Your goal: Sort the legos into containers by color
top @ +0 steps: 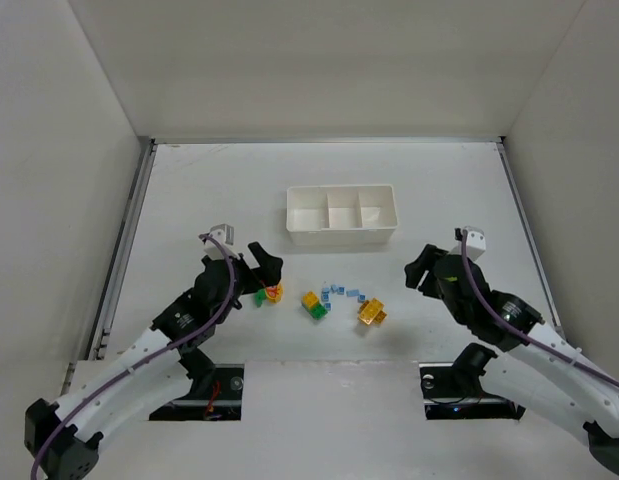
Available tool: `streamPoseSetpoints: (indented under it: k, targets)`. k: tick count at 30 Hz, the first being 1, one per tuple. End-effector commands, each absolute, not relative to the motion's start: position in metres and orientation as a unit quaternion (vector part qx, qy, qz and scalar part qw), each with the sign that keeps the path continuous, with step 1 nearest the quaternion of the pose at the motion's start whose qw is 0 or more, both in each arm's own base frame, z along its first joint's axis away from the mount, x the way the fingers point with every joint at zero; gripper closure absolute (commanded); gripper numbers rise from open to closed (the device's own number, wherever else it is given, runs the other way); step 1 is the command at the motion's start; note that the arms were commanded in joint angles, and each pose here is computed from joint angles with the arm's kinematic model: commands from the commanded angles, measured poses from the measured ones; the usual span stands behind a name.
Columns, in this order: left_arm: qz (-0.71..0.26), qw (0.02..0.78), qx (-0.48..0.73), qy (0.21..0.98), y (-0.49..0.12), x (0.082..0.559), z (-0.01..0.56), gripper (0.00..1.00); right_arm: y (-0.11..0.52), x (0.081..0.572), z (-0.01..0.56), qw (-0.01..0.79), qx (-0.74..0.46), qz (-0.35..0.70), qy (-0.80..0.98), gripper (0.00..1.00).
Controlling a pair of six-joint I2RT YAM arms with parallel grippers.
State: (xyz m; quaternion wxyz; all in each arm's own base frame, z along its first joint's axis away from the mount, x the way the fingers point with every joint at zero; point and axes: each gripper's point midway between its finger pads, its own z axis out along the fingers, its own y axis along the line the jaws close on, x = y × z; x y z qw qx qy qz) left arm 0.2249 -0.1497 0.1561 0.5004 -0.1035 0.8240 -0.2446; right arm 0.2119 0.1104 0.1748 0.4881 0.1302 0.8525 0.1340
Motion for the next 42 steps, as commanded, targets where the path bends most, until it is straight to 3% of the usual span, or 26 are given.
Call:
streamPoseSetpoints:
  k: [1, 5, 7, 11, 14, 15, 16, 17, 18, 20, 22, 25, 30, 42]
  targets:
    - [-0.276, 0.516, -0.104, 0.804, -0.167, 0.236, 0.167, 0.00, 0.110, 0.205, 0.177, 0.483, 0.125, 0.144, 0.855, 0.34]
    - [-0.309, 0.539, -0.089, 0.779, -0.198, 0.253, 0.187, 0.00, 0.121, 0.198, 0.181, 0.471, 0.101, 0.162, 0.861, 0.68]
    - [-0.308, 0.546, -0.087, 0.774, -0.209, 0.264, 0.191, 0.00, 0.129, 0.195, 0.178, 0.459, 0.090, 0.168, 0.868, 0.77]
    - [-0.300, 0.560, -0.092, 0.767, -0.216, 0.277, 0.197, 0.00, 0.150, 0.188, 0.174, 0.441, 0.063, 0.180, 0.877, 0.73]
    - [-0.297, 0.574, -0.106, 0.755, -0.208, 0.281, 0.205, 0.00, 0.169, 0.184, 0.172, 0.430, 0.046, 0.182, 0.883, 0.52]
    - [-0.293, 0.582, -0.103, 0.751, -0.204, 0.283, 0.209, 0.18, 0.177, 0.183, 0.171, 0.426, 0.034, 0.182, 0.886, 0.47]
    - [-0.283, 0.588, -0.099, 0.751, -0.198, 0.284, 0.209, 0.44, 0.187, 0.181, 0.171, 0.422, 0.020, 0.185, 0.887, 0.45]
    - [-0.275, 0.591, -0.100, 0.752, -0.193, 0.284, 0.208, 0.60, 0.200, 0.179, 0.173, 0.420, 0.002, 0.191, 0.887, 0.44]
    - [-0.266, 0.590, -0.104, 0.755, -0.186, 0.284, 0.203, 0.68, 0.215, 0.176, 0.175, 0.417, -0.017, 0.198, 0.887, 0.44]
    - [-0.246, 0.588, -0.118, 0.762, -0.170, 0.284, 0.194, 0.74, 0.252, 0.170, 0.179, 0.415, -0.068, 0.210, 0.883, 0.45]
    - [-0.233, 0.586, -0.133, 0.765, -0.157, 0.285, 0.188, 0.72, 0.282, 0.170, 0.179, 0.416, -0.111, 0.214, 0.877, 0.51]
    - [-0.219, 0.583, -0.161, 0.765, -0.140, 0.291, 0.182, 0.61, 0.316, 0.179, 0.168, 0.420, -0.150, 0.213, 0.869, 0.51]
    - [-0.223, 0.564, -0.172, 0.776, -0.134, 0.295, 0.167, 0.50, 0.347, 0.196, 0.136, 0.410, -0.213, 0.216, 0.860, 0.33]
    - [-0.248, 0.554, -0.170, 0.776, -0.133, 0.298, 0.158, 0.49, 0.379, 0.201, 0.092, 0.348, -0.299, 0.228, 0.859, 0.32]
